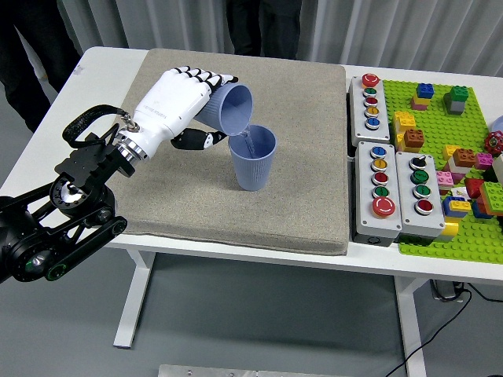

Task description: Pick cup pour cup place

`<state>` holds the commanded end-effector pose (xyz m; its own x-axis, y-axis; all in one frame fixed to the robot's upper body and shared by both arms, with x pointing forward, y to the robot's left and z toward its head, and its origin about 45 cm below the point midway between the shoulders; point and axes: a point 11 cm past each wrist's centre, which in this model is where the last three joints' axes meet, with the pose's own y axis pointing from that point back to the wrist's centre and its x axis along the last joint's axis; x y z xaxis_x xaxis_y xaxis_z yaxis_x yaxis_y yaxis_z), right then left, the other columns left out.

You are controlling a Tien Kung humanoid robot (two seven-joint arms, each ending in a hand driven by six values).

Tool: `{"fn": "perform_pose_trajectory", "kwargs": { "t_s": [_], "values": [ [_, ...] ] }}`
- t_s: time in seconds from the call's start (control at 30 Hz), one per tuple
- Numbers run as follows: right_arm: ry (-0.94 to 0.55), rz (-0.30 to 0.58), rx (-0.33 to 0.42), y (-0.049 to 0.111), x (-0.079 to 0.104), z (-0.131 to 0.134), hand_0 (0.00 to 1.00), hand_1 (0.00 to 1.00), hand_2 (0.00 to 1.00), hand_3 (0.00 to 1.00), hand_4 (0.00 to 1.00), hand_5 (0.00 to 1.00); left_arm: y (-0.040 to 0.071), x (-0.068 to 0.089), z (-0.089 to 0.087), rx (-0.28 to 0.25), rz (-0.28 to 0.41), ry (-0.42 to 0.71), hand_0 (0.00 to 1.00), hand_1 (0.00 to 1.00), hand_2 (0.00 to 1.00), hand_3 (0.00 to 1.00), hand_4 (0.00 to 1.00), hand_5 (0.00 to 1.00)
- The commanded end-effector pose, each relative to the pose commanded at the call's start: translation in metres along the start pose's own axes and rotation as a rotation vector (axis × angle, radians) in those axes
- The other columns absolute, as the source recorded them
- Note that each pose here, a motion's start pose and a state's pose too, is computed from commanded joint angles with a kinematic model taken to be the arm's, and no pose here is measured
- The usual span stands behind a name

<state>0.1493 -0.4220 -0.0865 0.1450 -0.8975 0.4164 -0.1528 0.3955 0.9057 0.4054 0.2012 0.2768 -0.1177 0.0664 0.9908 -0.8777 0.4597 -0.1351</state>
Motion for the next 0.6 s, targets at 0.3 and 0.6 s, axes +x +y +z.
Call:
{"fn": "perform_pose_trajectory", "kwargs": {
  "t_s": [0.3,0.6],
  "values": [
    [-0.001,0.001,0.003,0.0001,0.0007,-0.0013,0.674,0.634,0.557,0.563,0.002,0.105,-0.0024,0.0031,0.0022,-0.012,0.025,-0.061,0.532,0.48,0.483,0.5,0.647,0.049],
    [0.002,0.0,0.0,0.0,-0.0003,0.0001,0.674,0.634,0.557,0.562,0.002,0.106,-0.003,0.0007,0.0004,-0.004,0.029,-0.071,0.53,0.482,0.483,0.499,0.646,0.049]
  ]
}}
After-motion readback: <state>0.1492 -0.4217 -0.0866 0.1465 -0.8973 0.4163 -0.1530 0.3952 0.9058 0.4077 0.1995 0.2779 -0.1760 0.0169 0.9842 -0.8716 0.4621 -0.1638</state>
